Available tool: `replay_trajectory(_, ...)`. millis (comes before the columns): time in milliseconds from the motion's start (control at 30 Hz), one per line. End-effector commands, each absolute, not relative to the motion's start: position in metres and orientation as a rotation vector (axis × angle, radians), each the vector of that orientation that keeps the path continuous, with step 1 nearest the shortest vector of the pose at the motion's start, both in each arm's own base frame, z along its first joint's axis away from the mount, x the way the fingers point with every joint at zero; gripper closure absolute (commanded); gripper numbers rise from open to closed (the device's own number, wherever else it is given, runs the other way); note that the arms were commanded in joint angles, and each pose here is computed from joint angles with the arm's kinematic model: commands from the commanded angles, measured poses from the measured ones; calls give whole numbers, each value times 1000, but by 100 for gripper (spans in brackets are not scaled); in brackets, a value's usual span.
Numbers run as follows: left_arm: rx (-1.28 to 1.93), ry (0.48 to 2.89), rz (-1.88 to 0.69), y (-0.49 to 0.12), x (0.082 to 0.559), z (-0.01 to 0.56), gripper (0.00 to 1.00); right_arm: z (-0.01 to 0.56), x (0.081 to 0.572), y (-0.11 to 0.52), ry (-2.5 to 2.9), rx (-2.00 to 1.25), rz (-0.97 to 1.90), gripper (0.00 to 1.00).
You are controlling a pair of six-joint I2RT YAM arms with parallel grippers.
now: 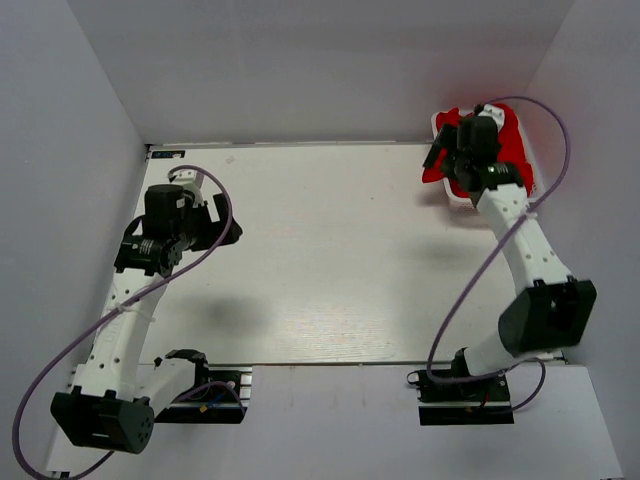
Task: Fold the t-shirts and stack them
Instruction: Grab the tshirt from the pile
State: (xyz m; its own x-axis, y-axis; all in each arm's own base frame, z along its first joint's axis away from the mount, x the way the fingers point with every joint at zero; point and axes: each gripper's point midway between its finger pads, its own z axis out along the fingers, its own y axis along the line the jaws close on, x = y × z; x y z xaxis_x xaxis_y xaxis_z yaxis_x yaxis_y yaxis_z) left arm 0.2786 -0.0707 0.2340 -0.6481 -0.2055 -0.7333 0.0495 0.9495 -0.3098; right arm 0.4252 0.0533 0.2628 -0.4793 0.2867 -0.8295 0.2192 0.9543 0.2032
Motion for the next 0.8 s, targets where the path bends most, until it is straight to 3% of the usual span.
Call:
replay_trajectory(0, -109, 2211, -371, -69, 292, 247, 0, 261, 441, 2, 2109, 496, -154, 10)
replay_trajectory(333, -71, 2216, -360, -71, 329, 243, 0, 246, 566, -63, 2069, 538, -200, 10)
replay_trajectory(467, -61, 2216, -355, -71, 338, 236, 0, 249, 595, -81, 1972, 576, -185, 11)
replay_trajectory(533, -65, 2245, -353, -71, 341, 227, 0, 236, 605, -89, 1959, 572, -180, 18)
replay_trajectory(767, -73, 2309, -348, -72, 350, 206, 0, 194, 637, -94, 1981, 511, -130, 19)
